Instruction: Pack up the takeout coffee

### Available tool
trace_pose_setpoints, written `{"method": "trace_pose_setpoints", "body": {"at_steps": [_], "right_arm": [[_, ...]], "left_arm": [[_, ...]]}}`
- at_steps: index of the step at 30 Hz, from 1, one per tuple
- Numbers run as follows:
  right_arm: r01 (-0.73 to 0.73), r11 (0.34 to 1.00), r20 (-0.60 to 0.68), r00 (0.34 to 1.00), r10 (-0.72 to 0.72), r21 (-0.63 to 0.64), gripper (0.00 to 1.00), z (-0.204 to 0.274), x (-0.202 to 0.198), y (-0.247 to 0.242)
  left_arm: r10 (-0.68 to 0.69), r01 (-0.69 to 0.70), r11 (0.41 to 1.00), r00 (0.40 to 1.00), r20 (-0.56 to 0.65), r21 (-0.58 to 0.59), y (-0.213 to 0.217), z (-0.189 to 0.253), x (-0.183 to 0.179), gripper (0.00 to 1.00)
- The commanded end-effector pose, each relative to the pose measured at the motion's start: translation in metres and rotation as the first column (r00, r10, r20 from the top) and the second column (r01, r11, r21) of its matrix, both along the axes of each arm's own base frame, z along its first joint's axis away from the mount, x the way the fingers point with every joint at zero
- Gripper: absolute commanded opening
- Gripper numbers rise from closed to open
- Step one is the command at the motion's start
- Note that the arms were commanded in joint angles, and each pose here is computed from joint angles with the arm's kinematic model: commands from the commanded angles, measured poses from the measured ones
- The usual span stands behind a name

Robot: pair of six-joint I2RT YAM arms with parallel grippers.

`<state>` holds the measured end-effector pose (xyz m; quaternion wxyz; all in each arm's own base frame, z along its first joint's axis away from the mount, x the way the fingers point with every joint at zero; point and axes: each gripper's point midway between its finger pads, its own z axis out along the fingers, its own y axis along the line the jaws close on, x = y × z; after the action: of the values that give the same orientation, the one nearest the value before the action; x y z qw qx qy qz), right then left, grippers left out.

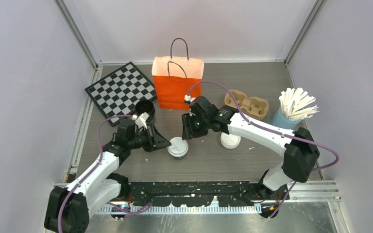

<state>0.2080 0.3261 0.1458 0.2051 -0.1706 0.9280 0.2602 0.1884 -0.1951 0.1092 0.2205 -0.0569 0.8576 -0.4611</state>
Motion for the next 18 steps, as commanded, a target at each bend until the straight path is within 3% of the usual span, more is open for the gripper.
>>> {"method": "trace_pose_setpoints", "body": {"at_steps": [1, 9, 13, 18], "right_arm": [[-0.043, 0.996, -0.013, 0.999, 0.044, 0.074, 0.50, -0.001, -0.003, 0.017], [-0.010, 0.999, -0.056, 0.998, 0.012, 0.036, 0.42, -0.038, -0.007, 0.003], [-0.013, 0.999, -0.077, 0.997, 0.015, 0.035, 0.27, -0.052, -0.012, 0.000], [0.010, 1.000, -0.076, 0.997, -0.008, 0.019, 0.27, -0.058, -0.010, -0.007]], "left_arm": [[-0.023, 0.023, 1.000, 0.999, 0.030, -0.007, -0.003, 0.000, 0.000, 0.48], [-0.008, 0.008, 1.000, 1.000, -0.015, 0.015, 0.000, -0.015, -0.001, 0.37], [0.004, -0.004, 1.000, 1.000, -0.012, 0.023, 0.002, -0.018, -0.001, 0.34], [0.028, -0.028, 0.999, 1.000, -0.014, 0.040, 0.005, -0.024, 0.000, 0.30]]}}
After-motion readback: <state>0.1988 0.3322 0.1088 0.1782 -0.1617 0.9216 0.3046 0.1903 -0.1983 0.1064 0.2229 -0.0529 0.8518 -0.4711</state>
